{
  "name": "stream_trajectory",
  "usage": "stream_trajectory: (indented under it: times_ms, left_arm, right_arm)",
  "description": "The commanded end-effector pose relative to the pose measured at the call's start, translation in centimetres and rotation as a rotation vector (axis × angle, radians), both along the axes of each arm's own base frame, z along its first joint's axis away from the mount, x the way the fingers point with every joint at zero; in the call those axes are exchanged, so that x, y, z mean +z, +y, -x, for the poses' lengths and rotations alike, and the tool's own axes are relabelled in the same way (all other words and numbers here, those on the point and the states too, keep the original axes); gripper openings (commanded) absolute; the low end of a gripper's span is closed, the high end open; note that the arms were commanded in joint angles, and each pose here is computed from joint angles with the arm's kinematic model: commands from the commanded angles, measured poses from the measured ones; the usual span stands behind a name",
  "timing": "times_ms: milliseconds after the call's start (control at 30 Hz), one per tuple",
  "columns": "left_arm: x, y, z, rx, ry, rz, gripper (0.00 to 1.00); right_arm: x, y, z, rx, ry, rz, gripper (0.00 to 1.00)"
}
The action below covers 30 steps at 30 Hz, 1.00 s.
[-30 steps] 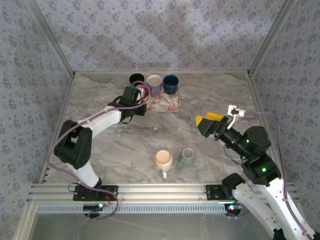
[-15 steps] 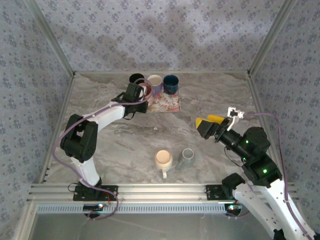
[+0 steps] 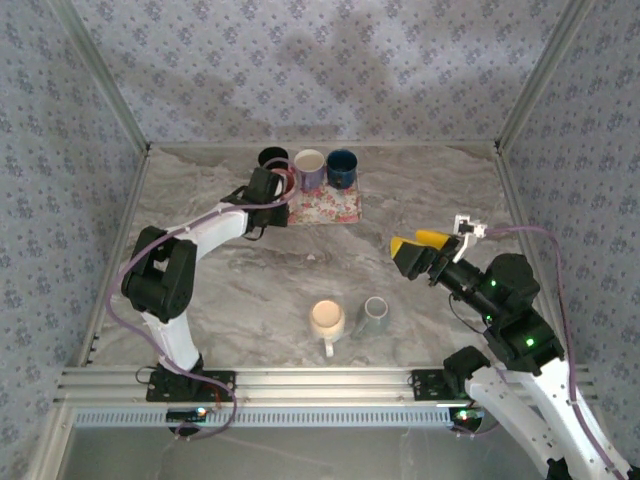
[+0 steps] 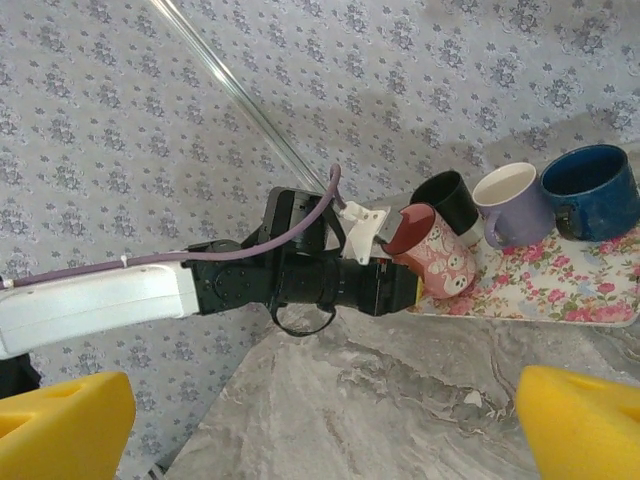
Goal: Turn the mug right side up
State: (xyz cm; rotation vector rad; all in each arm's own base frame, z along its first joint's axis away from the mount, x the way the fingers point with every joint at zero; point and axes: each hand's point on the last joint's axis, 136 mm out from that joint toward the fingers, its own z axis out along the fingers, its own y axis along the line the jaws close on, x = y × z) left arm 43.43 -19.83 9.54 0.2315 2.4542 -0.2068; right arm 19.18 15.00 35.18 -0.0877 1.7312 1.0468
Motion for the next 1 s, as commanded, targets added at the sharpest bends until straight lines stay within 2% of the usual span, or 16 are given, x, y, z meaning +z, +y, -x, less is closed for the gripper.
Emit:
stream_trajectory:
  times_ms: [0,400,600,767,967]
  left_arm:
    - [2.3,0.6,-1.7,0.054,-0.095,0.020,0.00]
    - [1.5,1.5,-1.4,0.096,-0.062,0.002,0.01]
    - [0.9,1.8,-1.4,0.110,-0.053,-0.009,0.10]
    - [1.2,1.9,-1.3,0.118,-0.058,-0.001,0.25]
    - [1.4,2.0,-1.1,0.122,-0.058,0.003,0.35]
  right_arm:
    - [0.0,-0.3,0.2,-0.009,-0.013,0.021,1.00]
    - [0.1,-0.2,0.2,-0.007,-0.011,0.027,1.00]
    - [0.0,-0.2,0.2,-0.007,-0.006,0.027,1.00]
    - [0.0,-0.4,0.3,-0.014,-0.007,0.030,1.00]
    - [-0.1,-0.4,0.3,-0.013,-0.003,0.032,1.00]
